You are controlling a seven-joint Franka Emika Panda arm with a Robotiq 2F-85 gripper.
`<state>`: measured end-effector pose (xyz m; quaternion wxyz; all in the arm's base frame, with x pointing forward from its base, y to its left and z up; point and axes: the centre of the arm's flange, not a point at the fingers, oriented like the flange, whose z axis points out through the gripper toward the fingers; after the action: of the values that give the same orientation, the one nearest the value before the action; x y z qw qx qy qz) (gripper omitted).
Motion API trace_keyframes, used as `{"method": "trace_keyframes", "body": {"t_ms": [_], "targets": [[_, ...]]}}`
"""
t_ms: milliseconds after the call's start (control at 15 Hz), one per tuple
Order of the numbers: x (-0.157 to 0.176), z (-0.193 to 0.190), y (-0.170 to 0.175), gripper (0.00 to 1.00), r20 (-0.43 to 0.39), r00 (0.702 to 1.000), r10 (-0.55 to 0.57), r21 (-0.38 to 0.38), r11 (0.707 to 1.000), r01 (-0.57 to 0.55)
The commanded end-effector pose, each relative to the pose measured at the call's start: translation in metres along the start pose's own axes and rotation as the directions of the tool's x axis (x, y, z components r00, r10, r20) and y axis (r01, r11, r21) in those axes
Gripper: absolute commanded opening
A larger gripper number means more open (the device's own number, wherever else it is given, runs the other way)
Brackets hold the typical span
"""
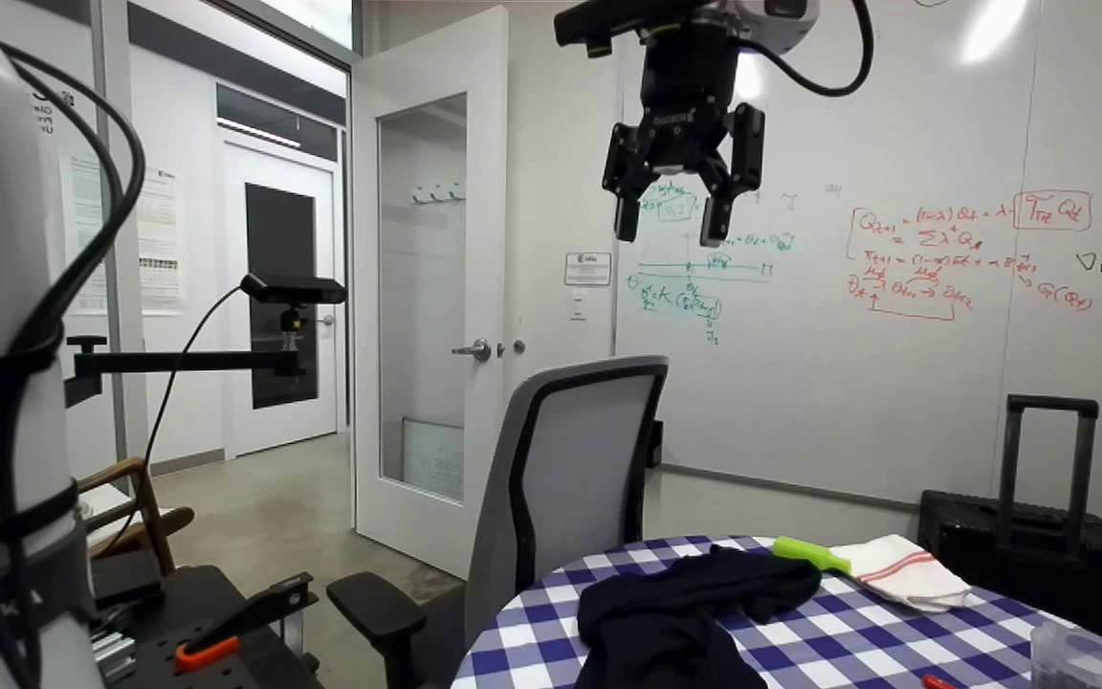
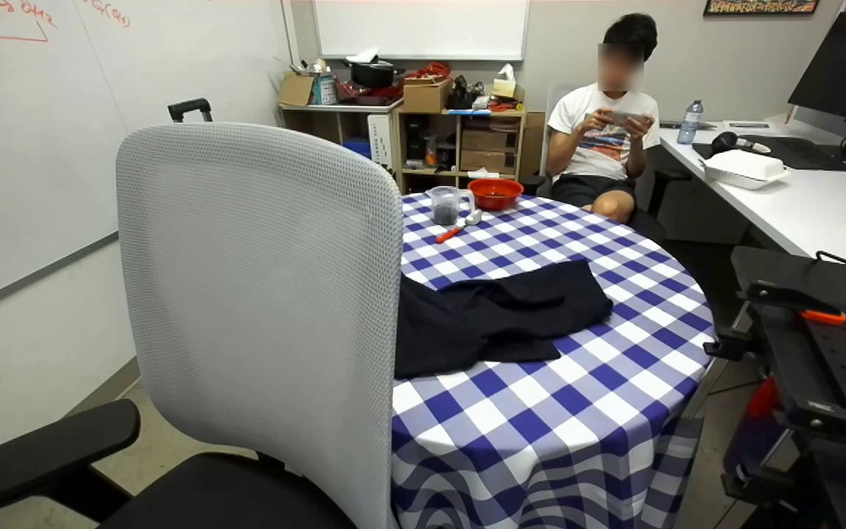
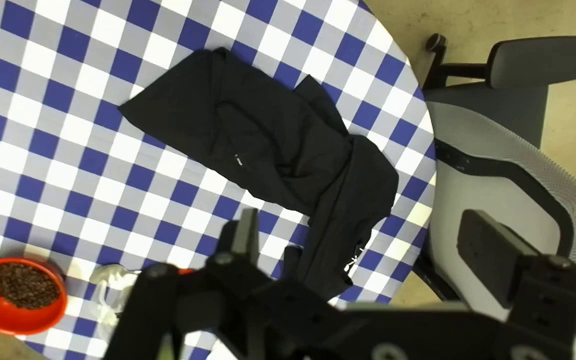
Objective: Put the cloth on the back rest of the chair
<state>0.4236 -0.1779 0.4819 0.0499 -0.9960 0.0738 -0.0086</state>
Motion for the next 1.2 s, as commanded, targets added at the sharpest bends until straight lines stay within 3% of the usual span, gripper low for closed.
{"method": "trace_keyframes", "body": {"t_ms": [0, 67, 333, 600, 867, 1133], "targets": [[0.083, 0.031, -0.022, 1.0, 0.072, 0.981, -0.18, 0.038, 0.983, 0.178], [0.099, 0.04, -0.03, 1.0, 0.086, 0.969, -0.23, 0.06, 0.973, 0.225], [0.167, 0.09, -0.076, 1.0, 0.139, 0.977, -0.161, 0.016, 0.987, 0.161], [0.233, 0.134, -0.082, 1.0, 0.138, 0.99, 0.039, 0.02, 0.999, -0.042], [0.294, 0.175, -0.101, 1.0, -0.004, 0.979, 0.203, 0.09, 0.975, -0.202], [0.32, 0.213, -0.128, 1.0, -0.163, 0.952, 0.26, 0.021, 0.965, -0.26]]}}
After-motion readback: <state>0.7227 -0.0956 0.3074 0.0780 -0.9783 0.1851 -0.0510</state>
